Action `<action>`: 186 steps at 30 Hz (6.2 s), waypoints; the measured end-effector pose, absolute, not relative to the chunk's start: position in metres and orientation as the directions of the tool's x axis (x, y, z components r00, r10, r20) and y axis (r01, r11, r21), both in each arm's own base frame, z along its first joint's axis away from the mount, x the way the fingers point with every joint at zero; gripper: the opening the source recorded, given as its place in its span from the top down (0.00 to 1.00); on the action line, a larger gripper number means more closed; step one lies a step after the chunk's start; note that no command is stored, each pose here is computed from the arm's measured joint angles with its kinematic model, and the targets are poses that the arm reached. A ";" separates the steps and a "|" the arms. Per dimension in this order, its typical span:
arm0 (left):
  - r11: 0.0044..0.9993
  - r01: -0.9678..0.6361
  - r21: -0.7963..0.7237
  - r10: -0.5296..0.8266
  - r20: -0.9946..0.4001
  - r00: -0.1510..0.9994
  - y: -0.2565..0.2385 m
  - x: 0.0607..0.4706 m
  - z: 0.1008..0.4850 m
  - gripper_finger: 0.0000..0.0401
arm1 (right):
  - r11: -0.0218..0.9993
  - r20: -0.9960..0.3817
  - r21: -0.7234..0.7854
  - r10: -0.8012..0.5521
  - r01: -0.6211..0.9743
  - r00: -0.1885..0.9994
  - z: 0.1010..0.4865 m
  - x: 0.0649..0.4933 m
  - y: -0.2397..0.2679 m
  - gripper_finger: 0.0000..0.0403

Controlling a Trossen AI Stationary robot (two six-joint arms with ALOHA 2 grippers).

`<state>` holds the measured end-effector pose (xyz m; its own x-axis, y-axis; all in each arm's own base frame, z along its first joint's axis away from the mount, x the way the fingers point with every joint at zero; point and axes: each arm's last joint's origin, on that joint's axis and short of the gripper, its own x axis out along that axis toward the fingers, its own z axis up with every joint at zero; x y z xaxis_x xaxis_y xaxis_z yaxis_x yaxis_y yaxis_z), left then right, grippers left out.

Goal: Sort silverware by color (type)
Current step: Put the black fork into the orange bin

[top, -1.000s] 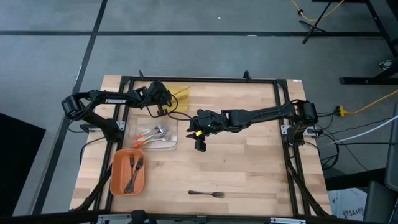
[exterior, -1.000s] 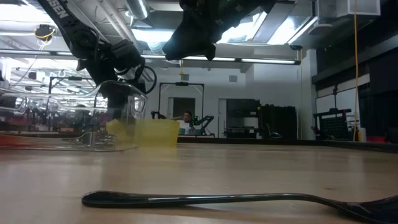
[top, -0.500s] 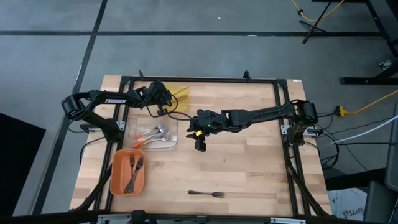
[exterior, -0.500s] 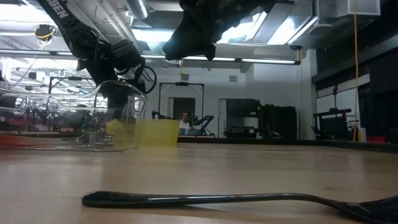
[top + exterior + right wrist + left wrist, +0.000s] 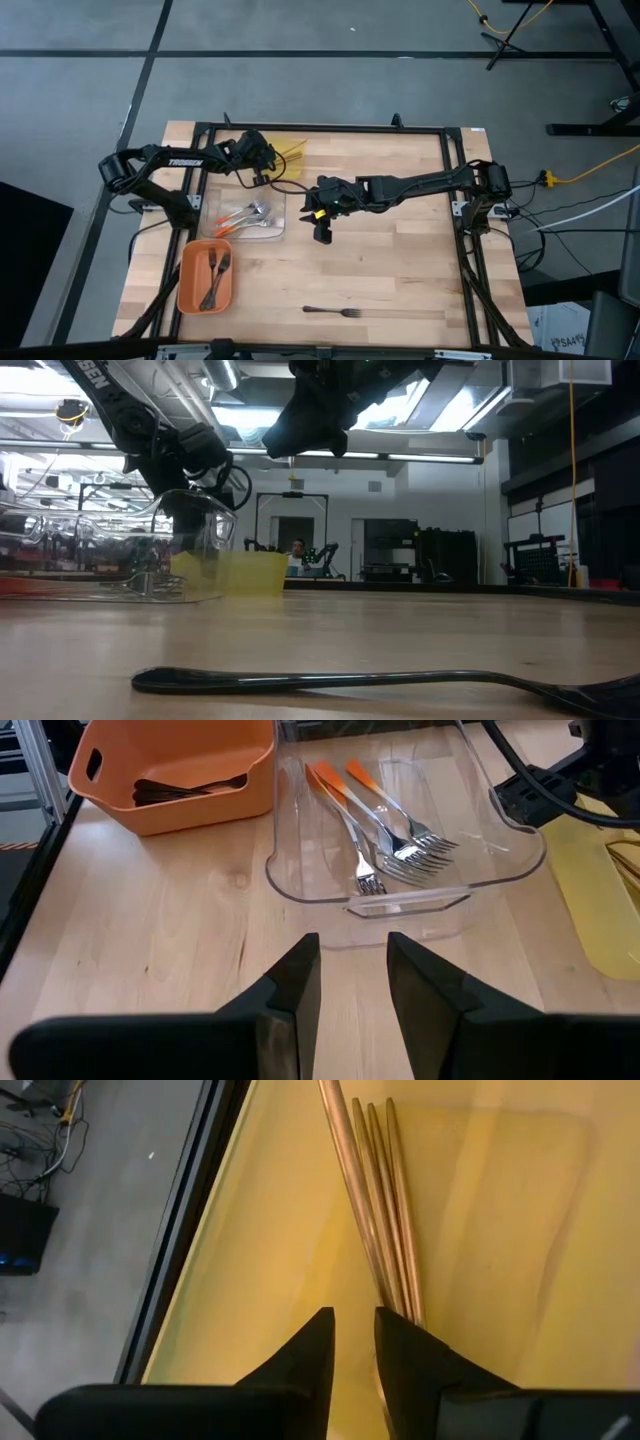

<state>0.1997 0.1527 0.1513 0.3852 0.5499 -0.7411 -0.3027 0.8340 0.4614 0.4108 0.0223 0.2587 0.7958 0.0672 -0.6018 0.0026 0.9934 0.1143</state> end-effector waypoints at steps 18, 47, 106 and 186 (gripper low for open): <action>0.798 -0.345 0.493 0.601 -0.613 0.512 0.135 0.196 0.193 0.83 | 0.994 -0.613 0.114 0.067 0.003 0.787 0.258 0.410 0.022 0.73; 0.929 -0.231 0.289 0.351 -0.495 0.795 0.043 0.219 0.224 0.83 | 0.988 -0.656 0.117 0.152 -0.099 0.739 0.253 0.402 0.065 0.73; 0.957 -0.011 0.289 0.159 -0.496 0.854 -0.009 0.223 0.224 0.83 | 0.974 -0.679 0.223 0.190 -0.047 0.709 0.249 0.317 0.247 0.73; 0.957 -0.003 0.289 0.161 -0.522 0.838 -0.009 0.221 0.221 0.83 | 0.998 -0.853 0.025 0.048 -0.052 0.519 0.127 0.336 0.264 0.84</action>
